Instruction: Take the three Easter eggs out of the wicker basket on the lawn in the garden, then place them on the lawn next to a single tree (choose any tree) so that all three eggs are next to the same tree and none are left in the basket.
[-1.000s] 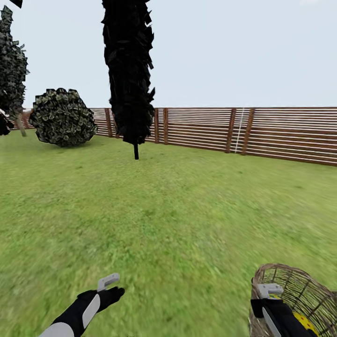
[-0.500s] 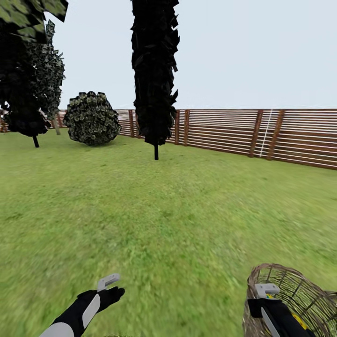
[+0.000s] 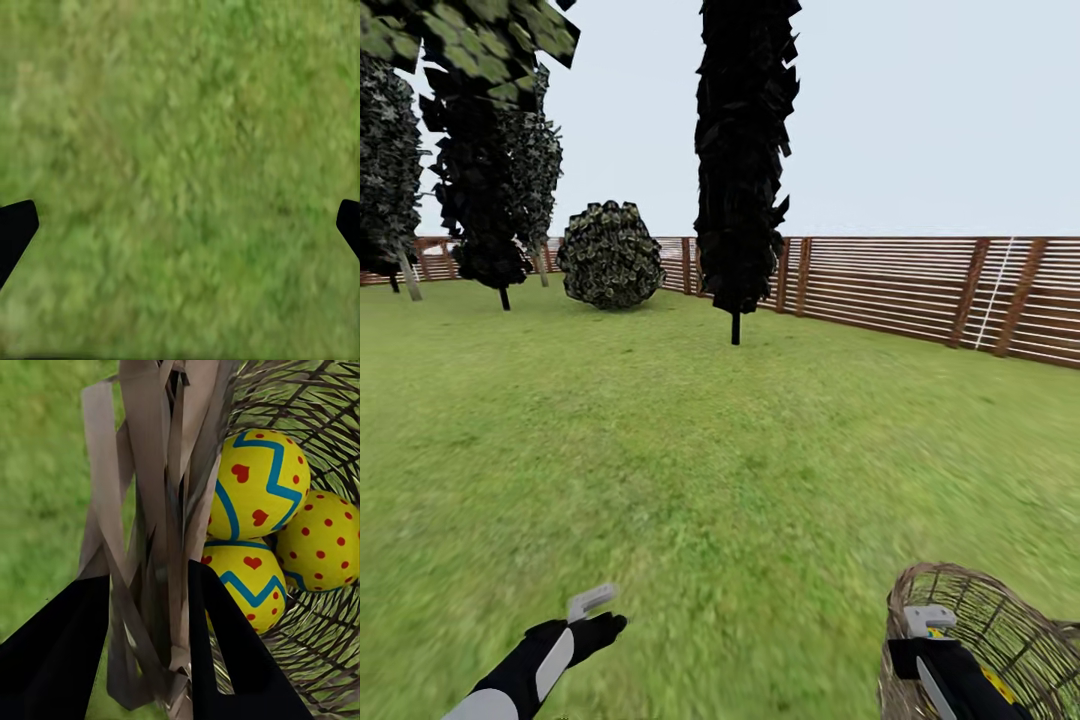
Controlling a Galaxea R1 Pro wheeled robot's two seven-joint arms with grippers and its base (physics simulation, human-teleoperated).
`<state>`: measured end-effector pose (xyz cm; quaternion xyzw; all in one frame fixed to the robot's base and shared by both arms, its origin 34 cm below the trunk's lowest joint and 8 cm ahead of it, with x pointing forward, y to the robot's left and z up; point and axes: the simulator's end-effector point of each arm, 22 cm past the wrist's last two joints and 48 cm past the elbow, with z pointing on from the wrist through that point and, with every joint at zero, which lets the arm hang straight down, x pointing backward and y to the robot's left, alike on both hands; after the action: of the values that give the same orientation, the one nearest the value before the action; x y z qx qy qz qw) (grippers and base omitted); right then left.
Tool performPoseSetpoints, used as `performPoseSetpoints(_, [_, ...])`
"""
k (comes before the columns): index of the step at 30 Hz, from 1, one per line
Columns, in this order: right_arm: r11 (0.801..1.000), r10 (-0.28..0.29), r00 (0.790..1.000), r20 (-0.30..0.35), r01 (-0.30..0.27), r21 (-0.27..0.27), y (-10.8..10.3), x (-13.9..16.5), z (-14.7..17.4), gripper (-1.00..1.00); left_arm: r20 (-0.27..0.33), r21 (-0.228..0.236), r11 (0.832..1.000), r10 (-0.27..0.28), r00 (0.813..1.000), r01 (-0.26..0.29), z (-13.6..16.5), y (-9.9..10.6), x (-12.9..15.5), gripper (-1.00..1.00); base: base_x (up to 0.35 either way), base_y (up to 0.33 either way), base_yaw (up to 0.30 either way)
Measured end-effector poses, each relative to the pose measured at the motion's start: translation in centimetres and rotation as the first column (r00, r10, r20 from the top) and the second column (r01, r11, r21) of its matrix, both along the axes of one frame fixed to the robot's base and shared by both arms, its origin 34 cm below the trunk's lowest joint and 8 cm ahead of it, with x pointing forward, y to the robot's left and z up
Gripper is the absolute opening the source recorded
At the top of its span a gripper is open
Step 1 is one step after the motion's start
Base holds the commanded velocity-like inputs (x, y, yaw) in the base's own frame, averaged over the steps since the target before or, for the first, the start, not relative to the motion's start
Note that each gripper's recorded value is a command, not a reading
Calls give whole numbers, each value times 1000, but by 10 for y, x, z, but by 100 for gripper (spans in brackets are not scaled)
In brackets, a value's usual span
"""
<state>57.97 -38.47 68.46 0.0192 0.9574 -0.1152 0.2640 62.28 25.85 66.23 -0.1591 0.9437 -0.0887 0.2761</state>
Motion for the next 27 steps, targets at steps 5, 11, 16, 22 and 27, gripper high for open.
performPoseSetpoints(5, [1000,2,1000,-2,-2,0,1,-1,7,-100,2,4,1000,1,1000,-1,8,3,0,100,0,0,295])
performPoseSetpoints(11, [1000,-14,1000,-4,14,13,-3,-2,17,-100,-64,-10,1000,-4,998,3,-5,4,-27,100,0,0,295])
performPoseSetpoints(16, [1000,-19,1000,-3,19,20,-4,-3,24,-100,-48,-23,1000,-3,999,2,6,21,-24,100,0,0,295])
performPoseSetpoints(22, [1000,-15,1000,-8,15,11,-5,-5,33,-100,-43,-15,1000,-1,999,0,17,27,-24,100,0,0,296])
performPoseSetpoints(27, [1000,-5,1000,-9,5,9,0,-5,40,-100,-42,2,1000,10,999,-10,25,42,-24,100,0,0,295])
